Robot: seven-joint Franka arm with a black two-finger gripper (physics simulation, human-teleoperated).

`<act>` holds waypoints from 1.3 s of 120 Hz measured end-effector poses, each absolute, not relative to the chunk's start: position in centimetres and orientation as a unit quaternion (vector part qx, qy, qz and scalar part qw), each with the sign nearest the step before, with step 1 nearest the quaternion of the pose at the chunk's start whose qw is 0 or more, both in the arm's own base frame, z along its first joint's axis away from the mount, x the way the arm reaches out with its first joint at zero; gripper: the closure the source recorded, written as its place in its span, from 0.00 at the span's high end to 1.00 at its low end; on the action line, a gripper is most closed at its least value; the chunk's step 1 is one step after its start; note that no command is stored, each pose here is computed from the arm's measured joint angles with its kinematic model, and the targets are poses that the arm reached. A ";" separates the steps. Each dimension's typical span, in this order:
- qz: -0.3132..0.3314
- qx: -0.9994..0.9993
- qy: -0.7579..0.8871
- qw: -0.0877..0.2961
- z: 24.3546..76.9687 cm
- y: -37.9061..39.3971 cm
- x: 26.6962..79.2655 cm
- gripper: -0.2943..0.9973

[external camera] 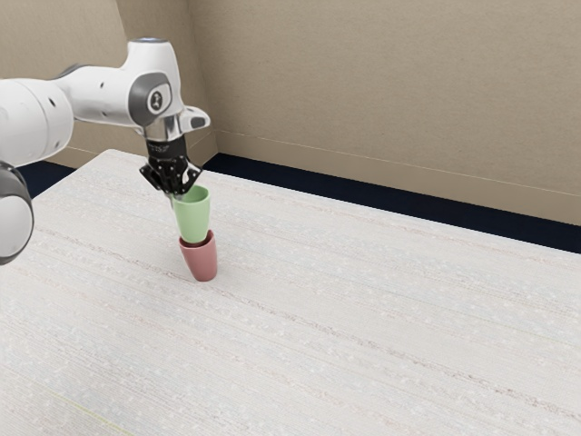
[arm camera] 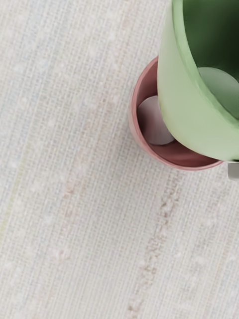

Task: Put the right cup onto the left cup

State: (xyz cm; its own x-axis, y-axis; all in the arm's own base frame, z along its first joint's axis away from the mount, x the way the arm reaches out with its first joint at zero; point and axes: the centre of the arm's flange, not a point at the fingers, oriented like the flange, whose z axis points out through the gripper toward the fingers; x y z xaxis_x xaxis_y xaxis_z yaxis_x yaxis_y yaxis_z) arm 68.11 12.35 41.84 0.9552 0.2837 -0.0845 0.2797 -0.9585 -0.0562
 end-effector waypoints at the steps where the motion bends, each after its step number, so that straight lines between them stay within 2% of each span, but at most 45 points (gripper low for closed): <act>1: 0.046 -0.988 -0.142 0.022 41.8 12.4 68.1 0.16; 49: 0.057 -0.988 -0.139 0.023 39.3 12.4 68.8 0.17; 67: 0.056 -0.989 -0.137 0.020 39.1 12.2 68.9 0.43; 77: 0.051 -0.989 -0.136 0.020 39.5 12.1 68.9 0.54; 91: 0.023 -0.992 -0.127 0.020 43.7 10.8 68.4 0.64; 107: 0.004 -0.995 -0.102 0.013 49.8 7.4 66.0 0.70; 129: 0.019 -0.997 -0.070 0.010 53.6 3.8 62.1 0.74; 156: 0.007 -0.999 -0.032 0.016 57.8 2.3 58.7 0.76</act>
State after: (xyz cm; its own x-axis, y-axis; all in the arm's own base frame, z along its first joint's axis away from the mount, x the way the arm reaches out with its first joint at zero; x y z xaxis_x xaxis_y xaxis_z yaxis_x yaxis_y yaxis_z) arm 58.67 2.30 57.81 0.9979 0.0637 -0.0129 0.0633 -0.9975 -0.0324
